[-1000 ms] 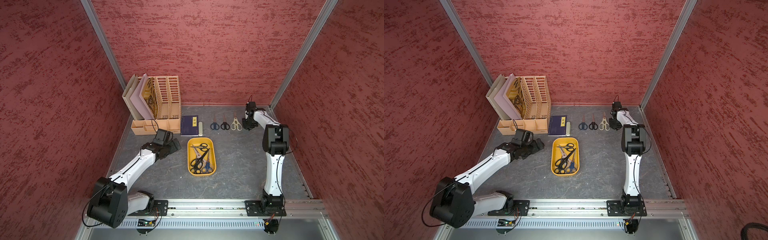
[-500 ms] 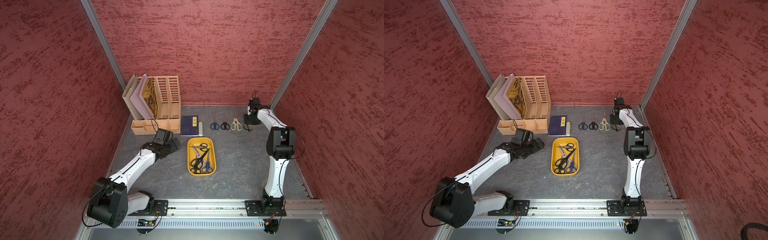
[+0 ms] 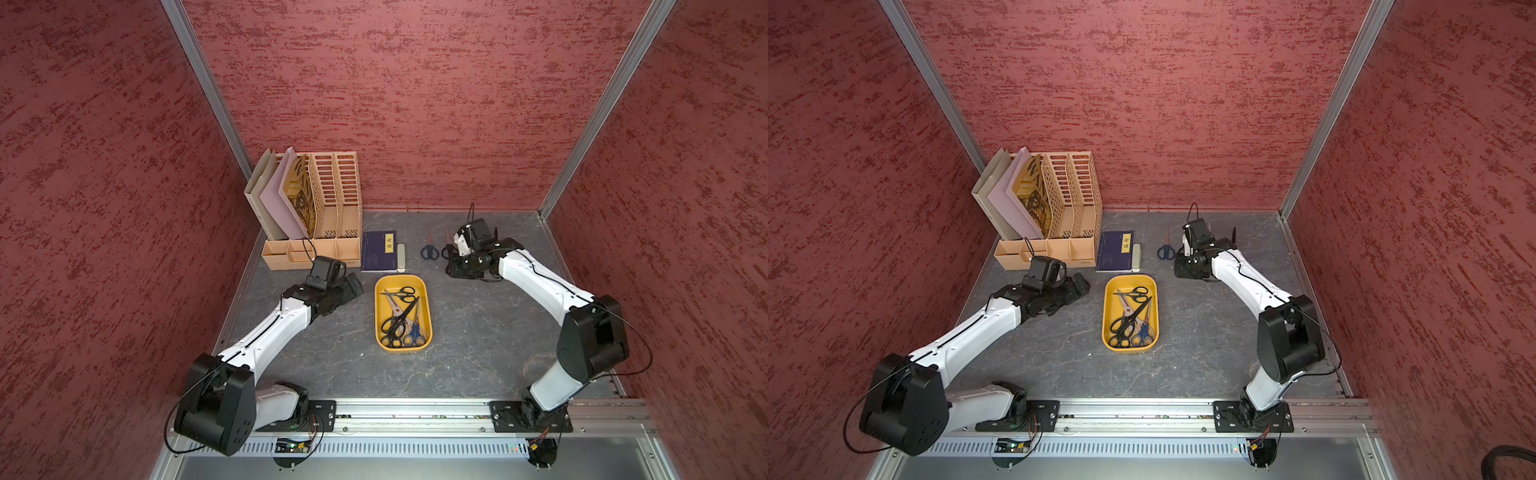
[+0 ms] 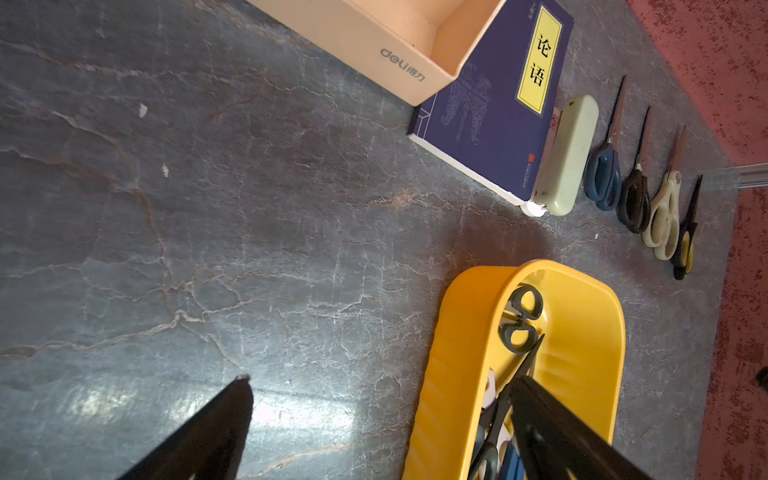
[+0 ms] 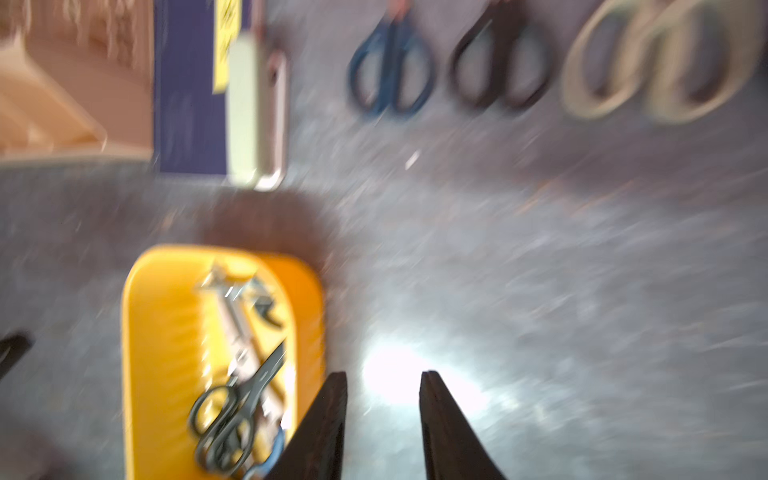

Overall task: Take the scissors out of the storage box
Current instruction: Place the scissors at the center of the board, then pick up the scissors from the storage box.

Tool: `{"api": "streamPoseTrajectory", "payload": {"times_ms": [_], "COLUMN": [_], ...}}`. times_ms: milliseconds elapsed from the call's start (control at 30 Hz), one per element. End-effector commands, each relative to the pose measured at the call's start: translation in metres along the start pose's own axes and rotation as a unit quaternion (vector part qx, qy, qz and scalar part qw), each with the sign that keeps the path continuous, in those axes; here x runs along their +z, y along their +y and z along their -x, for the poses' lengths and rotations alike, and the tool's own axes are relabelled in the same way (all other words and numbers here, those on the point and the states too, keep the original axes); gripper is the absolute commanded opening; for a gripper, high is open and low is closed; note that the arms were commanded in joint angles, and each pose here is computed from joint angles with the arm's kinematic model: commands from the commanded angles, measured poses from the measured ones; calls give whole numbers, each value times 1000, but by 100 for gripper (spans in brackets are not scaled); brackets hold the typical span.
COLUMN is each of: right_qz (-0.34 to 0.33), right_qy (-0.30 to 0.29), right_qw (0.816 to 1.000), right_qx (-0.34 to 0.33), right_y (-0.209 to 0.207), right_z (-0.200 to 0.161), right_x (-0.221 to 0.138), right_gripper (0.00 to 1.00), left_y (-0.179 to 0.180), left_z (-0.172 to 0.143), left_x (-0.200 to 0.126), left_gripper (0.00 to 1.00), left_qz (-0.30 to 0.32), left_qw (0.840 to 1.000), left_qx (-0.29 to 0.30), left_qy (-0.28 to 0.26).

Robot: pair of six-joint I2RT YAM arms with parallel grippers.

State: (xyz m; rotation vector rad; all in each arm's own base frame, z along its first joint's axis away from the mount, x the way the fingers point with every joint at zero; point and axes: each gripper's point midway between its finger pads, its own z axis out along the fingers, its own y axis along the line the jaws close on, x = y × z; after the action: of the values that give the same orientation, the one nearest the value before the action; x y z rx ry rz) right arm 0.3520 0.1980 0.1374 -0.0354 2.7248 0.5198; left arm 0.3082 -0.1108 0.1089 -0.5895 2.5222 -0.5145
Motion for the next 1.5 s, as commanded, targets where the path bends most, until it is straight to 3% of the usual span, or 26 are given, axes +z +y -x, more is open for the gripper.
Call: {"api": "streamPoseTrajectory", "payload": {"times_ms": [0,367,567,967,1467], "right_qz": [47,38,6,-66,-147], "right_qy": [7,61,81,65,55], "right_qw": [998,997,997,995,986], "right_qx": [33,10,7,48,48], "right_y": [43,97,106,112,97], "right_z": [-27,-123,-150,-161,-156], "right_x": [-5,7,20,67,87], "right_gripper": [34,34,33,32,28], "left_y": [-3,-8,-2,7,14], "left_z": [-3,-24,-32,-40,-40], "left_x": [2,-12,-25,-44,-53], "left_gripper": [100,100,100,100,100], "left_qz": [-5,-9,-11,-19,-32], "left_qw": [1000,1000,999,997,996], "left_qx": [-4,8,20,74,83], "left_qy": [8,29,26,23,23]}}
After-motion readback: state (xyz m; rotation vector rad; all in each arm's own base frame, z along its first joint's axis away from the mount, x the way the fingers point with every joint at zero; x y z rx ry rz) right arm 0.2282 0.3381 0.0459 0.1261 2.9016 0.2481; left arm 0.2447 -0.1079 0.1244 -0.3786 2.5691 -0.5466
